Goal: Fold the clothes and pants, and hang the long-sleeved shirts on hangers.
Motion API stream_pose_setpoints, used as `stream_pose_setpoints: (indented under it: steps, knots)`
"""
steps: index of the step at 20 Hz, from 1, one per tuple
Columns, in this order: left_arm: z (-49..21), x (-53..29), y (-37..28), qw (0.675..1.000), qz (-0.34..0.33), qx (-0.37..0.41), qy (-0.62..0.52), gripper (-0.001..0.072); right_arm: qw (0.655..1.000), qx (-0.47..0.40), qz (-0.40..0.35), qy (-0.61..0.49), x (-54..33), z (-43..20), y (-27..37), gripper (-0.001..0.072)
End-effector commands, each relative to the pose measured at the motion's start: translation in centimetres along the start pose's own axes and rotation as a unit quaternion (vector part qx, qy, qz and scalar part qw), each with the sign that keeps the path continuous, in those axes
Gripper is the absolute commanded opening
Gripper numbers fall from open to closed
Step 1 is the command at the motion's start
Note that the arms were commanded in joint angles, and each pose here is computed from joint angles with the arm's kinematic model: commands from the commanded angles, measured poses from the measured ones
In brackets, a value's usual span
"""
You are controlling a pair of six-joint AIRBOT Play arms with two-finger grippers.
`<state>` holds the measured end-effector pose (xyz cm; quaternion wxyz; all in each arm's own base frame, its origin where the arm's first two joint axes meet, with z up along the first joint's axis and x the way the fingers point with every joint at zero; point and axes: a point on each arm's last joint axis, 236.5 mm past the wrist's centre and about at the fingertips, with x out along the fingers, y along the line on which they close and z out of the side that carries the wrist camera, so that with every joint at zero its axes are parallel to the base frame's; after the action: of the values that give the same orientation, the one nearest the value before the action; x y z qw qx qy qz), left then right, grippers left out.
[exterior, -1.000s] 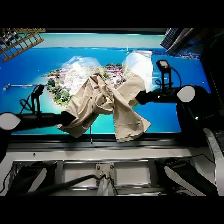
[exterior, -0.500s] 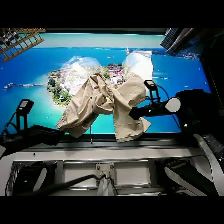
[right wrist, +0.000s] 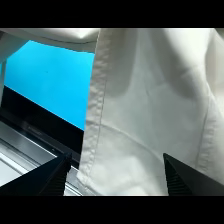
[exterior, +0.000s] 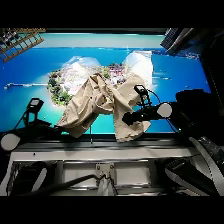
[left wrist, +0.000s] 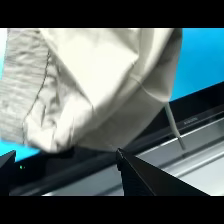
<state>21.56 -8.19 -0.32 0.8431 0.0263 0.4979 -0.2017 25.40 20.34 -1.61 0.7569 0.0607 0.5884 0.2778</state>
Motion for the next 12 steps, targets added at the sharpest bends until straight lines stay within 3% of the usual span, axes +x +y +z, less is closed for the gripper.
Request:
stream_pose_setpoints:
  steps: [1, 3, 4, 5, 6, 7, 12]
  knots:
    - [0.0, 3.6, -0.4, 0.998, -0.037, 0.036, 0.023, 0.0688, 1.000, 0.014, 0.002, 0.000, 0.1, -0.1, 0.2, 0.0641]
    - [-0.8, 5.7, -0.6, 0.996, -0.061, 0.041, 0.053, 0.0596, 1.000, 0.020, 0.002, -0.001, 0.0, 0.0, 0.3, 0.0641]
    - [-1.1, 6.9, -0.2, 0.995, -0.062, 0.036, 0.064, 0.0595, 1.000, 0.021, 0.003, -0.004, -0.2, 0.1, 0.4, 0.0641]
    - [-1.2, 8.1, 0.3, 0.995, -0.059, 0.029, 0.072, 0.0531, 1.000, 0.023, 0.004, -0.010, -0.5, 0.2, 0.5, 0.0641]
    - [-1.2, 9.2, 0.7, 0.996, -0.058, 0.012, 0.073, 0.0306, 1.000, 0.022, 0.004, -0.016, -0.9, 0.3, 0.7, 0.0641]
    - [-0.9, 9.9, 0.6, 0.996, -0.063, -0.007, 0.070, 0.0007, 1.000, 0.020, 0.004, -0.022, -1.2, 0.5, 0.8, 0.0641]
    - [8.0, 4.5, 0.0, 0.997, -0.052, 0.010, -0.063, 0.0007, 0.999, 0.010, -0.014, -0.031, -2.9, 0.1, 0.5, 0.0641]
